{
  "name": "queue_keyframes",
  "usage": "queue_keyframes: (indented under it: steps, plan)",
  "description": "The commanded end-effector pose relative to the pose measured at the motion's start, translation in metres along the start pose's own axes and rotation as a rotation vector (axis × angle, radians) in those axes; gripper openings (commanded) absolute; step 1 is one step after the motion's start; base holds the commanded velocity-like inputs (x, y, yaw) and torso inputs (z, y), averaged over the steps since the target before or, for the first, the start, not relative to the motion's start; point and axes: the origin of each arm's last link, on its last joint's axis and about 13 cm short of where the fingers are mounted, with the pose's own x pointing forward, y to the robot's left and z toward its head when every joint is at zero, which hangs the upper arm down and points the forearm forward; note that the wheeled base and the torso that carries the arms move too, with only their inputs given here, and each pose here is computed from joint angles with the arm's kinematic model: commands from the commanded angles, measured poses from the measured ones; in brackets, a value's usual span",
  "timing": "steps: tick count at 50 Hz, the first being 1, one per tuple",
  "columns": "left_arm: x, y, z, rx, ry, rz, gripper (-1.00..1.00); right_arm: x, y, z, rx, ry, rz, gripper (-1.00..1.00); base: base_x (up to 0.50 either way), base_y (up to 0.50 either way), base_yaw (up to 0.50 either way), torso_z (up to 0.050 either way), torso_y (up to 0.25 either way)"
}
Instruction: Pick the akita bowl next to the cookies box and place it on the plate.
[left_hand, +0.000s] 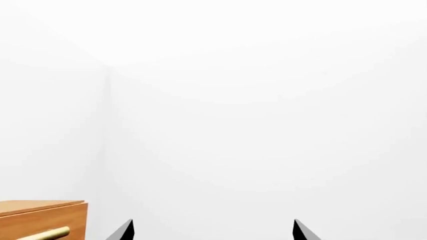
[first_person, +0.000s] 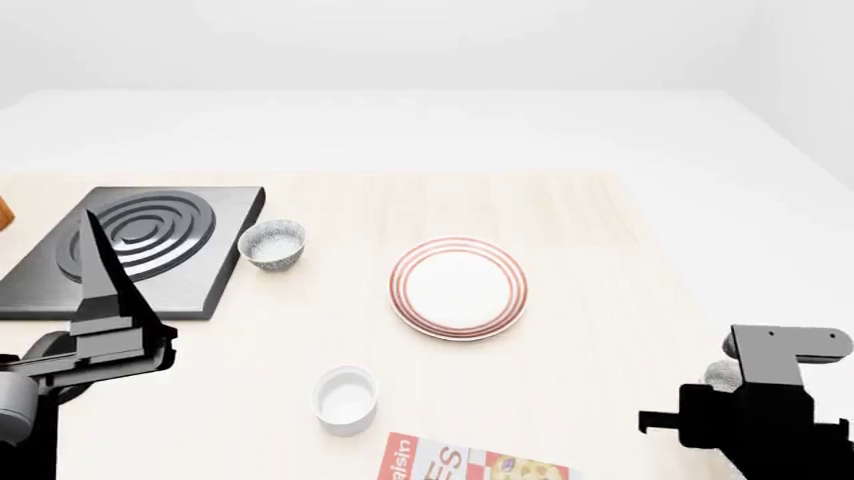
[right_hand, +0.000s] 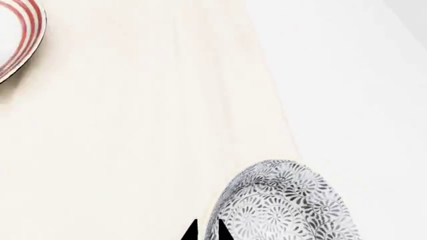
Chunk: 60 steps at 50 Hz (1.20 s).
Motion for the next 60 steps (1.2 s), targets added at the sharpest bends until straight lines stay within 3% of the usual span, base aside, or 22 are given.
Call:
queue_keyframes:
  steps: [1, 7, 14, 22, 30, 33, 35, 42, 46, 49, 50, 53, 60]
  plan:
    - [0.000, 0.000, 0.000, -0.001, 0.000, -0.002, 1.00, -0.013, 0.005, 0.054, -0.041, -0.182, 0.101, -1.00, 0.00, 0.00, 0.00, 0.000, 0.000]
    - [0.000, -0.001, -0.001, -0.002, 0.001, -0.008, 1.00, -0.018, 0.019, 0.107, -0.143, -0.320, 0.156, -1.00, 0.00, 0.00, 0.00, 0.000, 0.000]
    - [-0.001, -0.002, -0.002, -0.001, 0.001, -0.008, 1.00, -0.020, 0.039, 0.148, -0.230, -0.430, 0.192, -1.00, 0.00, 0.00, 0.00, 0.000, 0.000]
    - [-0.001, -0.003, -0.001, -0.003, 0.000, -0.015, 1.00, -0.009, 0.079, 0.186, -0.355, -0.547, 0.265, -1.00, 0.00, 0.00, 0.00, 0.000, 0.000]
    - [-0.001, -0.003, 0.000, -0.005, -0.002, -0.017, 1.00, 0.009, 0.115, 0.203, -0.531, -0.643, 0.306, -1.00, 0.00, 0.00, 0.00, 0.000, 0.000]
    - [-0.001, -0.003, -0.001, -0.005, -0.001, -0.018, 1.00, 0.014, 0.123, 0.209, -0.554, -0.674, 0.325, -1.00, 0.00, 0.00, 0.00, 0.000, 0.000]
    - [-0.001, -0.003, 0.000, -0.005, -0.001, -0.018, 1.00, 0.023, 0.131, 0.212, -0.647, -0.726, 0.274, -1.00, 0.00, 0.00, 0.00, 0.000, 0.000]
    - [-0.001, -0.003, -0.001, -0.005, 0.001, -0.018, 1.00, 0.045, 0.150, 0.216, -0.697, -0.721, 0.296, -1.00, 0.00, 0.00, 0.00, 0.000, 0.000]
    - [-0.001, -0.003, 0.000, -0.007, -0.002, -0.019, 1.00, 0.062, 0.159, 0.219, -0.846, -0.764, 0.252, -1.00, 0.00, 0.00, 0.00, 0.000, 0.000]
    - [-0.001, -0.003, -0.001, -0.008, -0.001, -0.019, 1.00, 0.071, 0.165, 0.223, -0.842, -0.729, 0.264, -1.00, 0.00, 0.00, 0.00, 0.000, 0.000]
    - [-0.001, -0.003, -0.001, -0.010, 0.000, -0.020, 1.00, 0.075, 0.168, 0.223, -0.895, -0.742, 0.254, -1.00, 0.00, 0.00, 0.00, 0.000, 0.000]
    - [-0.001, -0.003, -0.002, -0.016, 0.001, -0.020, 1.00, 0.077, 0.170, 0.220, -0.885, -0.712, 0.260, -1.00, 0.00, 0.00, 0.00, 0.000, 0.000]
    - [-0.001, -0.002, -0.004, -0.016, 0.003, -0.020, 1.00, 0.083, 0.181, 0.202, -0.931, -0.655, 0.297, -1.00, 0.00, 0.00, 0.00, 0.000, 0.001]
